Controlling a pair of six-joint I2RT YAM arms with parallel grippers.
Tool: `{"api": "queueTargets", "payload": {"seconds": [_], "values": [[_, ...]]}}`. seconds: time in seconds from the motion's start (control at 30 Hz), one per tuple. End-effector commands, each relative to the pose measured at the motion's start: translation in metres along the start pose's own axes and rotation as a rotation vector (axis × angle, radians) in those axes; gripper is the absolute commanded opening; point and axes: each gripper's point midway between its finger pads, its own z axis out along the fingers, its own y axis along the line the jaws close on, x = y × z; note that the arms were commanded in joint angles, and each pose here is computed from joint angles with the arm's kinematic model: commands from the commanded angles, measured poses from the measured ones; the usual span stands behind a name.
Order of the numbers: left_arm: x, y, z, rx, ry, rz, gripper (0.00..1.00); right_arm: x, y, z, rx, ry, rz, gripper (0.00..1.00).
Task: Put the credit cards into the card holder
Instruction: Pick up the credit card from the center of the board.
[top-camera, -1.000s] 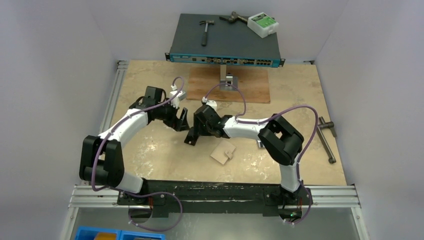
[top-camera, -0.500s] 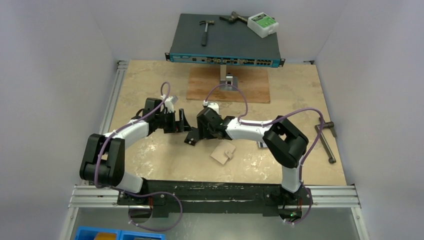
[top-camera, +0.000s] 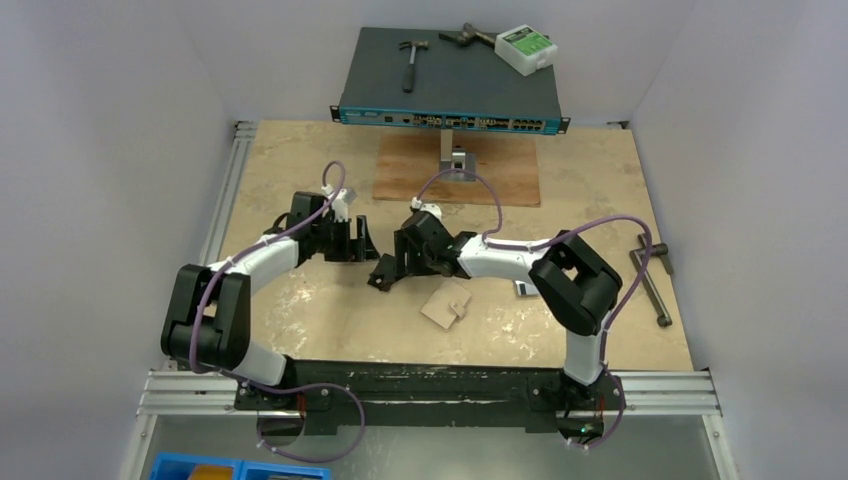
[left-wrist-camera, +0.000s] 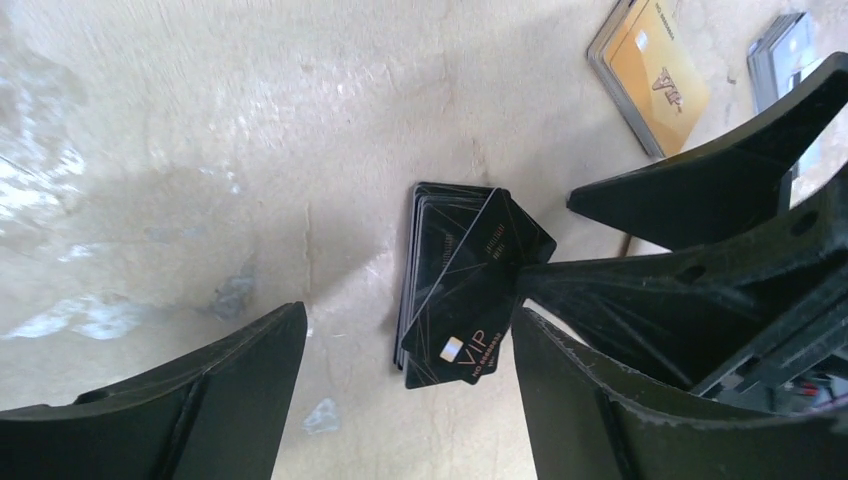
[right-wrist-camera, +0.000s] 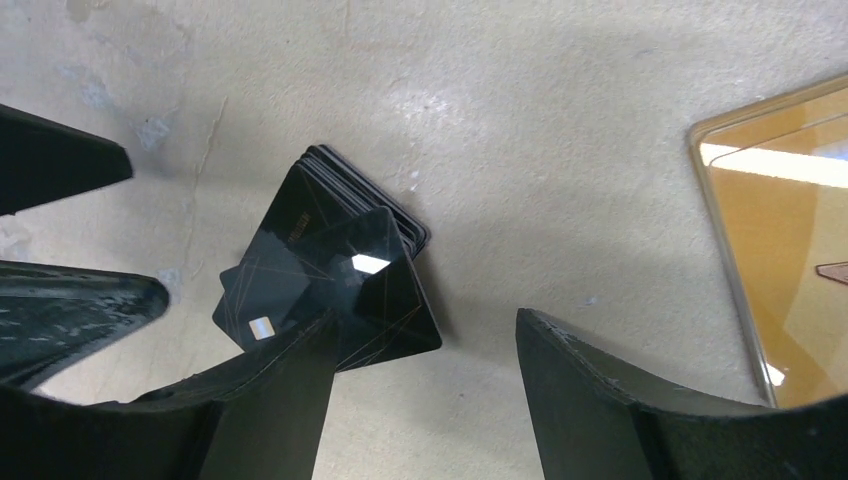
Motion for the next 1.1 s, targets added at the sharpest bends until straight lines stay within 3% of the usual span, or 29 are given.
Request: {"api": "queueTargets", "payload": {"seconds": [0.0,0.43,0.8,1.07], "values": [[-0.040,-0.015,-0.022,-0.034,-0.084,0.202,0.73,-0.003,-0.012,-0.004,-0.005,0.004,0.058,0.65],[-0.027,-0.007,-0.016,0.021,0.173,0.725,0.73,0.013,-0.005,0.003,-0.183,0.084,0.195,0.62],[-0.020,-0.006,-0.010,0.063,0.208,0.762,0.73,0.032,-0.022,0.010,-0.251,0.175,0.298,0.54],[-0.022,0.006,0.007,-0.117,0.194,0.955,0.73,0.043,-0.022,0.013,-0.342,0.232,0.354,0.50]]}}
